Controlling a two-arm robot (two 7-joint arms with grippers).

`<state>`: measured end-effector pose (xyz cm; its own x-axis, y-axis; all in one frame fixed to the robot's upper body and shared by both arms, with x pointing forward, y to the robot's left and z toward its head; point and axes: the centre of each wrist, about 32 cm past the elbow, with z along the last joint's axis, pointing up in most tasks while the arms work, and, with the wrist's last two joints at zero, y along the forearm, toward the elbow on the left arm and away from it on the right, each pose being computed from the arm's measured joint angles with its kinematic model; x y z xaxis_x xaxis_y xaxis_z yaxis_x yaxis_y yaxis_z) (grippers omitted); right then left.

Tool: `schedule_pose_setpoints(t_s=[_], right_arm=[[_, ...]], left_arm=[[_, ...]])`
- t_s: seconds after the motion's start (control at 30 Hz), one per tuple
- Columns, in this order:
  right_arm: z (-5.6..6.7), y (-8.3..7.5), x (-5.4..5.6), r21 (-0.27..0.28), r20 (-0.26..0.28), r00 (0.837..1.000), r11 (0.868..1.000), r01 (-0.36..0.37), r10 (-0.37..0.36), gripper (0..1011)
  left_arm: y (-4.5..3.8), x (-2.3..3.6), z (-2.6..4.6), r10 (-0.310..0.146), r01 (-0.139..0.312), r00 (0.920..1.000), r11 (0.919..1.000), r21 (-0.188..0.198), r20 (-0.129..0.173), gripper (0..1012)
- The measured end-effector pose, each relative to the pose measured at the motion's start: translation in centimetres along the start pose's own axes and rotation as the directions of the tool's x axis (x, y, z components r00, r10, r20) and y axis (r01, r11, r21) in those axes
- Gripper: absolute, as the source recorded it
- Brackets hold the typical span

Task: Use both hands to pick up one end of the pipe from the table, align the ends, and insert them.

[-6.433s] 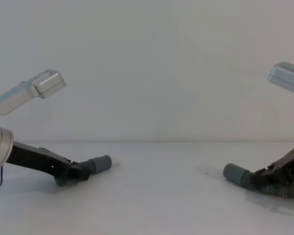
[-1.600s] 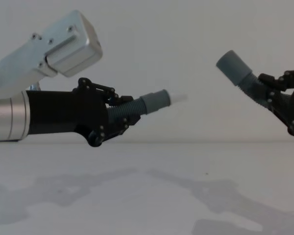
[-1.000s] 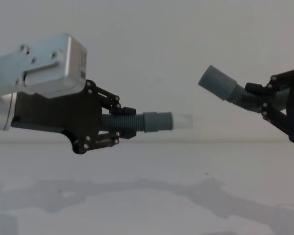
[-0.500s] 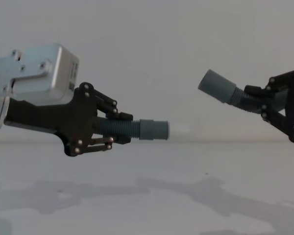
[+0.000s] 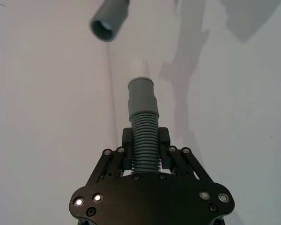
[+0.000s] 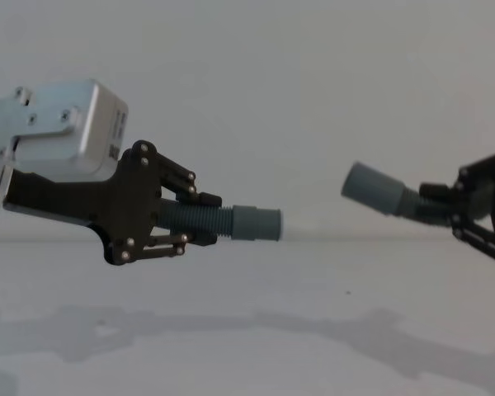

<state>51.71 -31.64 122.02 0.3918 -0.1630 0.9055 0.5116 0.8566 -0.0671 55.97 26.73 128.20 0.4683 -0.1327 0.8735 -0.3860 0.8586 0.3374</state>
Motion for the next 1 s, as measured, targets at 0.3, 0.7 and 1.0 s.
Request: schedule_pose_setpoints(t_s=[0.3,0.7,1.0], right_arm=[[0.2,-1.2,-0.8,-0.041,-0.01,0.999,0.998,-0.052,0.052,85],[0.8,-1.7,-1.5,-0.078,-0.02,0.995,0.992,-0.099,0.098,85],[1.3,-1.2,-1.7,-0.075,-0.023,0.993,0.991,-0.115,0.113,85]], left_arm=[[0.03,0.06,-0.02,-0.004,0.004,1.0,1.0,-0.001,0.005,305],[0.05,0.07,-0.04,-0.007,0.007,0.9999,1.0,0.0,0.008,305],[0.07,0.1,-0.04,-0.008,0.008,0.9999,1.0,0.0,0.01,305]])
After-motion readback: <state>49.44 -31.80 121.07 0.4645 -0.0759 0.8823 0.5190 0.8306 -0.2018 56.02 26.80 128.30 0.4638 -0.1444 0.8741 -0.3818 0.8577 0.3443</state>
